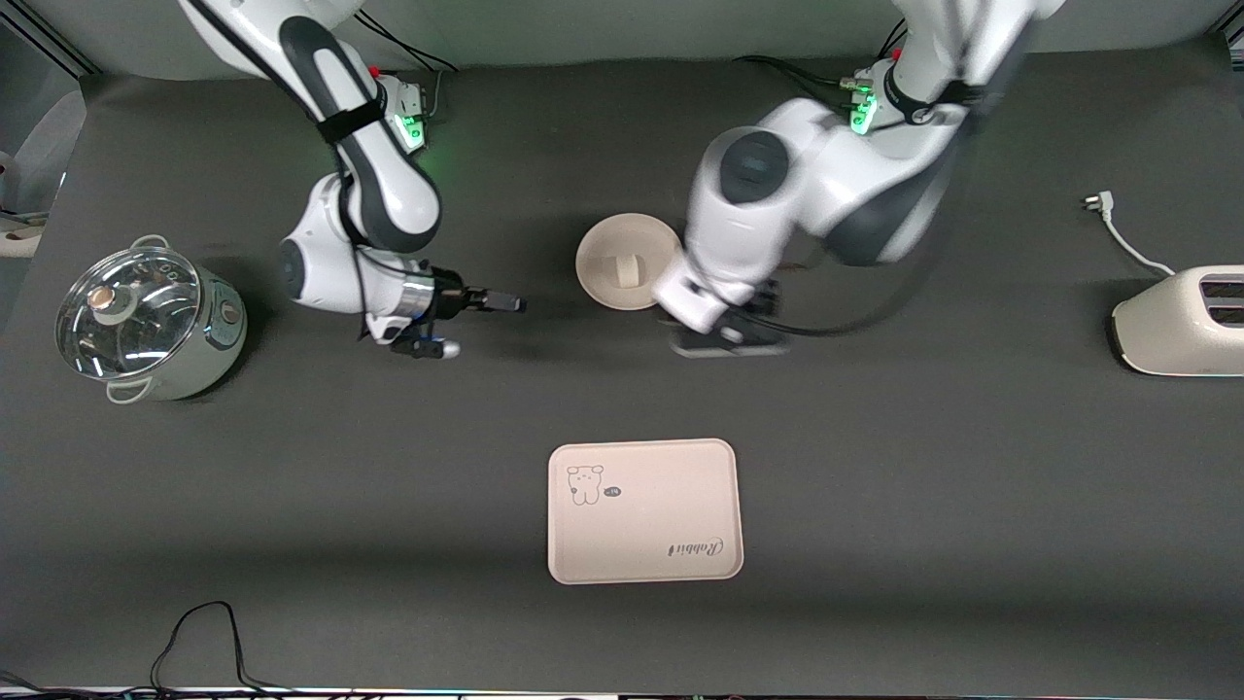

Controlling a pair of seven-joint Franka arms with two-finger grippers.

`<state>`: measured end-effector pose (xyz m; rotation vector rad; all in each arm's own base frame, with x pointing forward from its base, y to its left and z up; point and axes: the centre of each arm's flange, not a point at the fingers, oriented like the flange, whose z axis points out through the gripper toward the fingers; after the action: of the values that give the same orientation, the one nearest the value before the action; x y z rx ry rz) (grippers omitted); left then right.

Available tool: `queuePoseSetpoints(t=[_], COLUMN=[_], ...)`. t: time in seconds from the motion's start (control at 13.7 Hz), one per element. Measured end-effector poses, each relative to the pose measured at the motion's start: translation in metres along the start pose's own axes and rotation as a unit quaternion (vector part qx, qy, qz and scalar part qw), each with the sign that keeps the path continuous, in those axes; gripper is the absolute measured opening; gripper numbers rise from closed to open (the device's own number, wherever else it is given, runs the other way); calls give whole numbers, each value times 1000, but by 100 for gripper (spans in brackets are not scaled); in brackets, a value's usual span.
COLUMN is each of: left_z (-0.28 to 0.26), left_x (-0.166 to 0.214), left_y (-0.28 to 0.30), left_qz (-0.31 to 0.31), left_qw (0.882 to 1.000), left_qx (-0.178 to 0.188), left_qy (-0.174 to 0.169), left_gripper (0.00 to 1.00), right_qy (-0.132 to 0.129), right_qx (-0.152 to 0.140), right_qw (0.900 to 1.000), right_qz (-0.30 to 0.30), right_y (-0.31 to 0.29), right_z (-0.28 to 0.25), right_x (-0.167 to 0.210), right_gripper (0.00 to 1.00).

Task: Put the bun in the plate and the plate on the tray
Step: 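Raise the left gripper away while the right gripper reaches the plate rim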

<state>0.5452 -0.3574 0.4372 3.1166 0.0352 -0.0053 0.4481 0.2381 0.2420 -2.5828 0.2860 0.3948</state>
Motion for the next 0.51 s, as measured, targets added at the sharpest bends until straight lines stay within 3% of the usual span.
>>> queuePoseSetpoints(t=[0.22, 0.37, 0.51], left_z=[-33, -63, -95], left_x=[32, 34, 26], left_y=[-83, -122, -147], left_qz=[36, 33, 25], left_qw=[999, 999, 998], left_qx=[22, 41, 58], left_qy=[-4, -4, 4], left_gripper=[100, 100, 100], right_qy=[10, 17, 43], right_qx=[-2, 4, -5], right_qw=[999, 998, 997], right_qz=[-39, -63, -66], right_y=[-13, -16, -16], right_z=[39, 66, 87], right_x=[-34, -61, -85], right_gripper=[96, 96, 95])
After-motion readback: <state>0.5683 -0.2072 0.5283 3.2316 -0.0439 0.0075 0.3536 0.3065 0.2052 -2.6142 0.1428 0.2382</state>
